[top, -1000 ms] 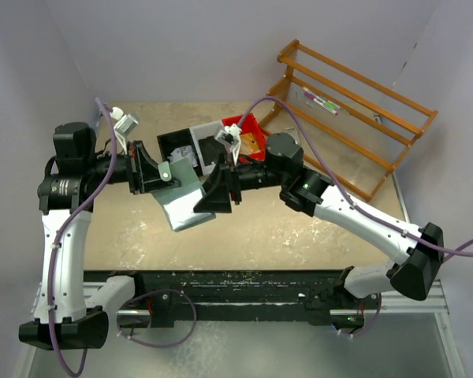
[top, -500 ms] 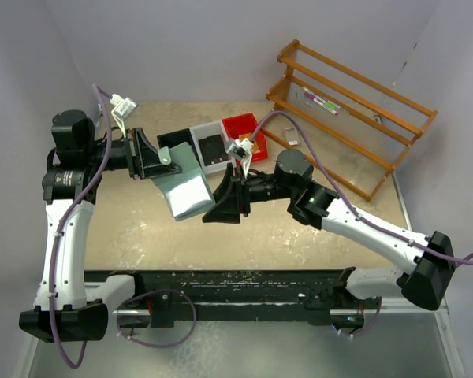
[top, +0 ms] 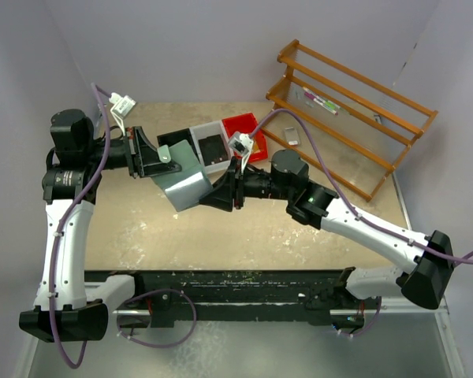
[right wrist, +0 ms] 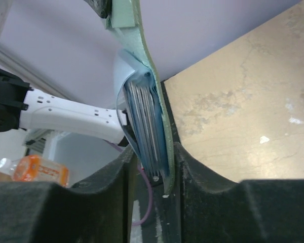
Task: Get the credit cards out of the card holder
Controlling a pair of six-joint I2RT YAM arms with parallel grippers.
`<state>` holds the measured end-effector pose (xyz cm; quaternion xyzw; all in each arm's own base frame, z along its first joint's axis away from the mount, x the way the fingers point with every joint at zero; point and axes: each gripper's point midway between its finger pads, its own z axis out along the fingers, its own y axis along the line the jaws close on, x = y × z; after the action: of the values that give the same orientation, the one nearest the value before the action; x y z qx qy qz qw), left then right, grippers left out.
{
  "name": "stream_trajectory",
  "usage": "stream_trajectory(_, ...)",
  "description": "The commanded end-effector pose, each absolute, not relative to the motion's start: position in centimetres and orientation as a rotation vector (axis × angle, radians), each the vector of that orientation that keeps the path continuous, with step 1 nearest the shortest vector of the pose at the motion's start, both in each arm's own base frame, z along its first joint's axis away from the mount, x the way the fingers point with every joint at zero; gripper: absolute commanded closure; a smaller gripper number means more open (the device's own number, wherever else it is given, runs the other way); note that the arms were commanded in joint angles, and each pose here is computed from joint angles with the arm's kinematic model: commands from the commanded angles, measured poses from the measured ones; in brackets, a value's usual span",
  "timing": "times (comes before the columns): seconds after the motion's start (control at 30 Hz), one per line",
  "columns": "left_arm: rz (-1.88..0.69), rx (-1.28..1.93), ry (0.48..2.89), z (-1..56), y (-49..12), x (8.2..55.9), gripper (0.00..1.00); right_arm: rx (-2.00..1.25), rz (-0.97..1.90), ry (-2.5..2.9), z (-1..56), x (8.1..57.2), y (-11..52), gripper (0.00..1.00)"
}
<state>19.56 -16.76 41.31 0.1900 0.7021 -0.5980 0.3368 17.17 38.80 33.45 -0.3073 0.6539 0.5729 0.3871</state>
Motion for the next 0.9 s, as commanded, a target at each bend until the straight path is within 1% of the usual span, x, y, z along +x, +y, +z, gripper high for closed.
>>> stream_trajectory(0.0, -1.568, 0.538, 1.795, 42.6, -16.8, 18.8, 1.00, -0.783, 1.428, 1.477, 38.4, 17.1, 38.1, 0.59)
stream_trajectory(0.13, -1.567, 0.539, 1.792, 42.7, -16.8, 18.8, 1.00, -0.859, 1.469, 1.469, 37.4, 15.8, 38.4, 0.52)
stream_trajectory(0.27, -1.571, 0.537, 1.794, 42.7, -16.9, 18.9, 1.00, -0.890, 1.491, 1.473, 36.2, 15.2, 38.3, 0.53)
stream_trajectory(0.37, -1.571, 0.536, 1.793, 42.8, -16.8, 18.9, 1.00, -0.898, 1.498, 1.453, 36.1, 14.9, 38.1, 0.55)
stream_trajectory(0.53, -1.573, 0.532, 1.793, 43.1, -16.8, 19.0, 1.00, -0.890, 1.471, 1.438, 35.9, 15.1, 37.8, 0.56)
stream_trajectory(0.7, -1.577, 0.524, 1.796, 43.2, -16.8, 18.8, 1.00, -0.831, 1.427, 1.431, 36.3, 16.1, 37.7, 0.63)
stream_trajectory(0.87, -1.584, 0.519, 1.799, 43.2, -16.9, 18.6, 1.00, -0.778, 1.392, 1.417, 37.3, 17.2, 37.7, 0.73)
